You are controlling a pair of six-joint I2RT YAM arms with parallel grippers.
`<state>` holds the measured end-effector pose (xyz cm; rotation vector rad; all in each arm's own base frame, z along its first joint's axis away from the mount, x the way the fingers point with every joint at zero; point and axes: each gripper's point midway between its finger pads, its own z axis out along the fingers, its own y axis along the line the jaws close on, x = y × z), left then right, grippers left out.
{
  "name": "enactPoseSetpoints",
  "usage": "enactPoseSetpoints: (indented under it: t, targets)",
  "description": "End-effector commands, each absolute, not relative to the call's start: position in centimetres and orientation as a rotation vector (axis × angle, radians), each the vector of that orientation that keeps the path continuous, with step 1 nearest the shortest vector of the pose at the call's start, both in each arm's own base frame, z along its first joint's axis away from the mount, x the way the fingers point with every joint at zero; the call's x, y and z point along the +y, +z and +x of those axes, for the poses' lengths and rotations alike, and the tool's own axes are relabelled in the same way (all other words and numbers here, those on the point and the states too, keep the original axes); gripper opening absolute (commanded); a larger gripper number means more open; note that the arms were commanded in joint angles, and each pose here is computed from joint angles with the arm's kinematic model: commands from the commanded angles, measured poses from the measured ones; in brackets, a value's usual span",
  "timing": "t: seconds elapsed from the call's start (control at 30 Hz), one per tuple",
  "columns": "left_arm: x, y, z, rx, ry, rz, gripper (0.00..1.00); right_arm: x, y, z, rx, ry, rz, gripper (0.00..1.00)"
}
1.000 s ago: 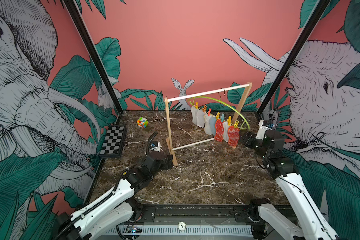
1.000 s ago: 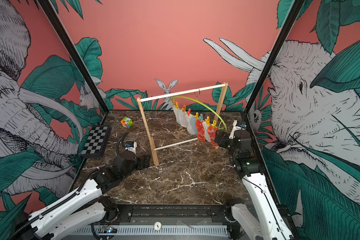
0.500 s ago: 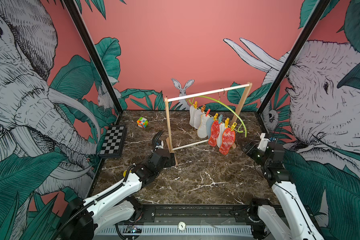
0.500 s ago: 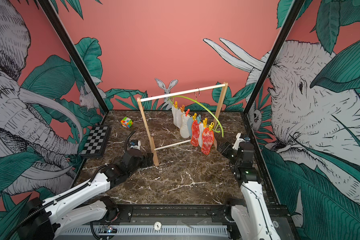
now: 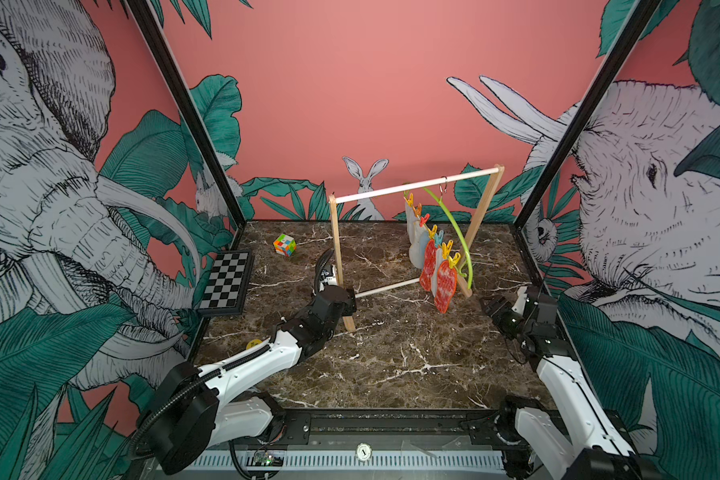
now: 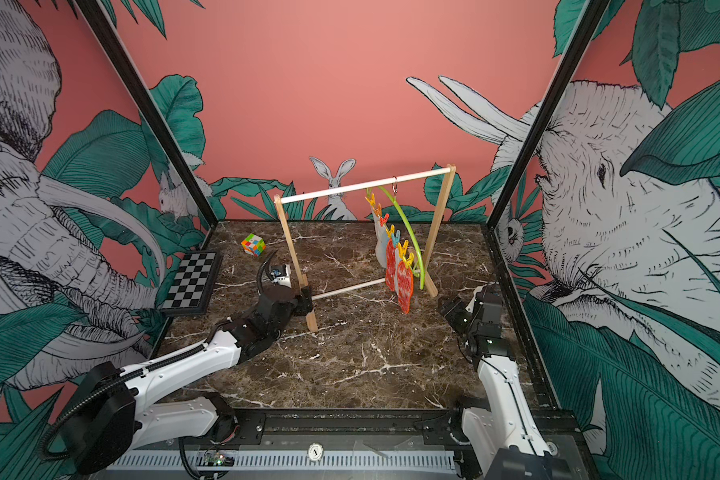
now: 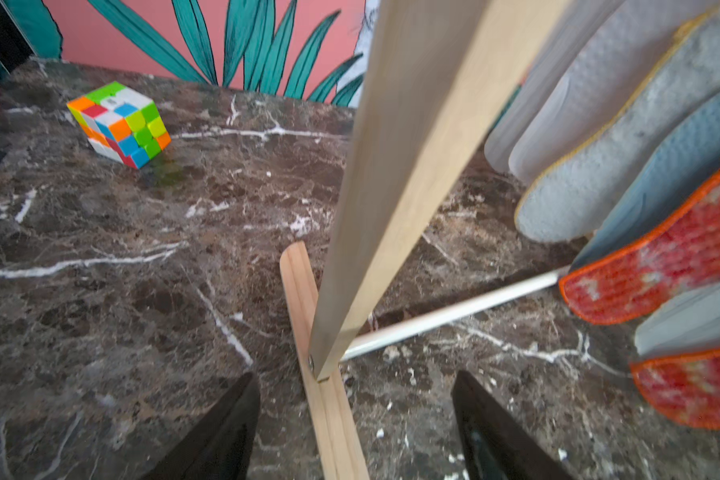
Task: Take the shoe insoles off the hanger
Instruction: Move the clothesline to the center of the board.
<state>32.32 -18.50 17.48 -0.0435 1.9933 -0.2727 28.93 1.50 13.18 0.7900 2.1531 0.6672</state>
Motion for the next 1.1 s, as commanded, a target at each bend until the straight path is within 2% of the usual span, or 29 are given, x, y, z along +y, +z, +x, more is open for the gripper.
enactPoseSetpoints:
  t: [0.0, 0.23, 0.47, 0.53, 0.67, 0.83, 1.07]
  targets:
    - [-17.9, 20.0, 33.7, 1.840, -0.240, -0.096, 0.75, 1.6, 13.8, 29.5, 2.128, 0.683, 0.762, 0.75]
    - [-18.5, 20.5, 35.5, 1.817, -0.172, -0.101, 0.68, 1.9, 13.1, 29.8, 2.155, 0.702, 0.754, 0.77]
    - [-17.4, 20.6, 35.9, 1.809, -0.107, -0.169, 0.54, 2.4, 13.5, 30.3, 2.150, 0.744, 0.739, 0.75]
    - [-17.0, 20.8, 35.8, 1.807, -0.096, -0.168, 0.48, 2.5, 13.6, 30.4, 2.151, 0.753, 0.730, 0.74]
    - [-16.0, 20.6, 36.2, 1.842, -0.127, -0.148, 0.28, 2.7, 13.7, 30.5, 2.154, 0.765, 0.725, 0.72]
    - [-15.0, 21.1, 36.2, 1.850, -0.153, -0.113, 0.21, 2.9, 13.8, 30.5, 2.154, 0.771, 0.715, 0.71]
    - [-14.6, 21.2, 36.4, 1.907, -0.203, 0.011, 0.04, 3.9, 14.2, 30.6, 2.167, 0.766, 0.664, 0.70]
